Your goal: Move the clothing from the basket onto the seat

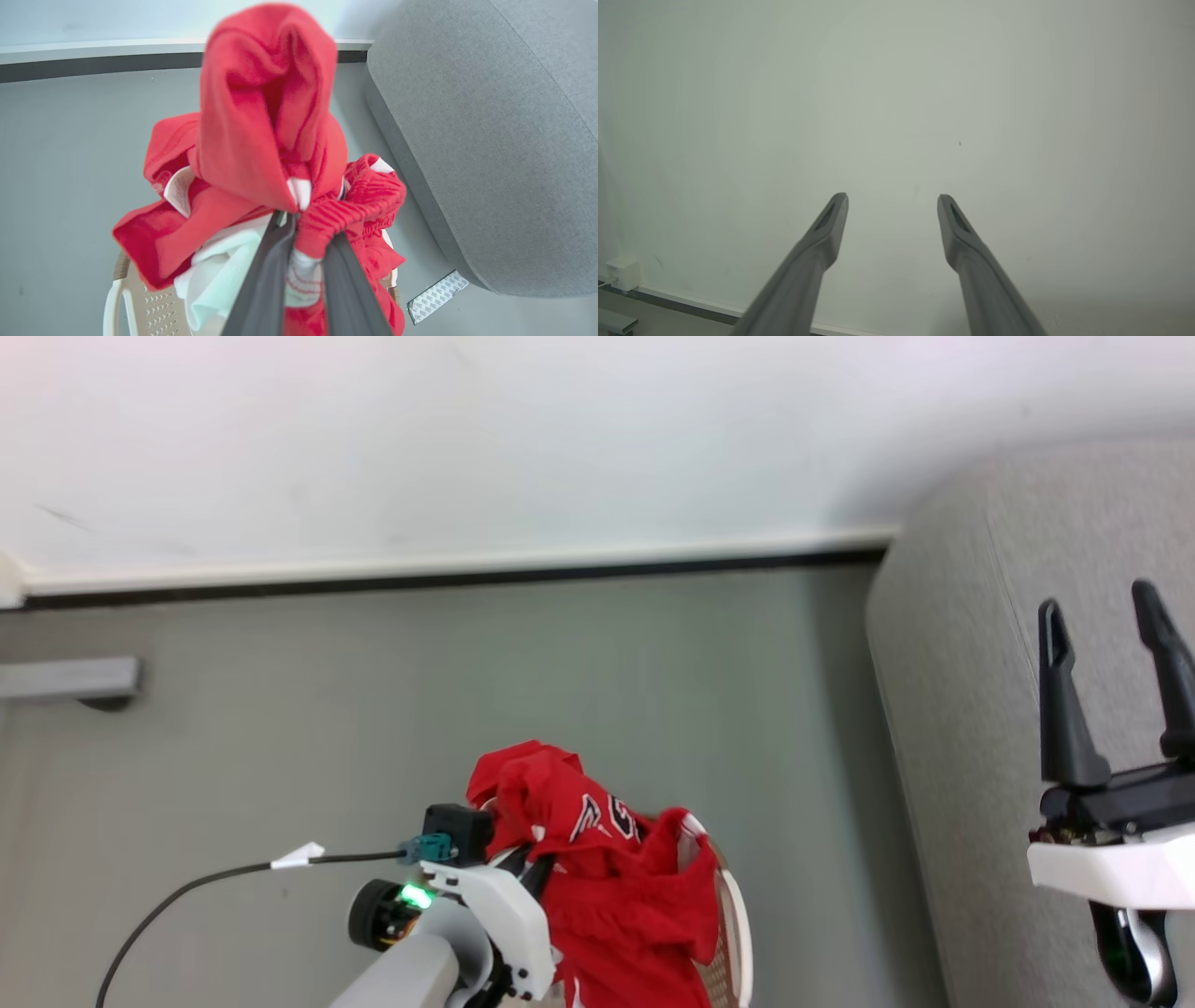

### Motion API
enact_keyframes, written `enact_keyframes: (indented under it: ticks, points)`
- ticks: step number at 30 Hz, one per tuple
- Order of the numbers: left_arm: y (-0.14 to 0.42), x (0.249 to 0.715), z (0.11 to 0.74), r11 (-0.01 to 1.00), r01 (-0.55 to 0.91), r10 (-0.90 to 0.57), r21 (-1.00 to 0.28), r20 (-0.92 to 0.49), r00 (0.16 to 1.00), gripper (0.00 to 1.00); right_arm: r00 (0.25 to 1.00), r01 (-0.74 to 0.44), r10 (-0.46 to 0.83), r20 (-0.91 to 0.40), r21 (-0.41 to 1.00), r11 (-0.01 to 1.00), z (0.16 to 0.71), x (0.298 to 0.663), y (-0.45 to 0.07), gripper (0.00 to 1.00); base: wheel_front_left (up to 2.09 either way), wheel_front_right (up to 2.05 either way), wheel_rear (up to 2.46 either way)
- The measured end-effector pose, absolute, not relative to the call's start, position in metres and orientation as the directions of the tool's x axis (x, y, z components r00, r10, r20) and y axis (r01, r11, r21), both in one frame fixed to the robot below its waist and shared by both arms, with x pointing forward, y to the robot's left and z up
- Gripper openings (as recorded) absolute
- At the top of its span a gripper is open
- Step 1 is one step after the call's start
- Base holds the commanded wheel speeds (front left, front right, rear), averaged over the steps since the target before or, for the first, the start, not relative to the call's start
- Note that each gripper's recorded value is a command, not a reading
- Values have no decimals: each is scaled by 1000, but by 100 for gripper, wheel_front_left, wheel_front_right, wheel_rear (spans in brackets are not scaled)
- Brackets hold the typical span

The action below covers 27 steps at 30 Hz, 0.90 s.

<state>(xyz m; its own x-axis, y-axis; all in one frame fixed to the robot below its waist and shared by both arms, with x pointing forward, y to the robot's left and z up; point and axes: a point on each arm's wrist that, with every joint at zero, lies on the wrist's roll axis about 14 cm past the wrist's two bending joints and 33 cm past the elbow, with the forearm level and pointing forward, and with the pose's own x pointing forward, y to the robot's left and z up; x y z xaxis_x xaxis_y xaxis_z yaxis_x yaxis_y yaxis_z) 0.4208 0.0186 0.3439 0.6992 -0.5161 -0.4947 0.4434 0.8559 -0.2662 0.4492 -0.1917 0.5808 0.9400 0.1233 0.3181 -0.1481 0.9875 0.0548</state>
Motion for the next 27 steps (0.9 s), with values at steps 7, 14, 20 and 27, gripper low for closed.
enact_keyframes:
  ticks: [7,14,20,27]
  points:
    - [24,425,399,858,444,-511,-259,-350,785,0,924,-205,171,341,67,977,593,433,-172,100,0,0,0]
    - [31,429,459,852,466,-511,-237,-182,840,0,911,-237,196,363,70,969,605,413,-162,100,0,0,0]
    - [33,432,526,838,505,-516,-204,0,856,0,902,-246,201,381,71,967,612,394,-159,100,0,0,0]
    - [32,438,595,827,545,-523,-136,165,836,0,903,-234,186,388,79,969,614,381,-163,100,0,0,0]
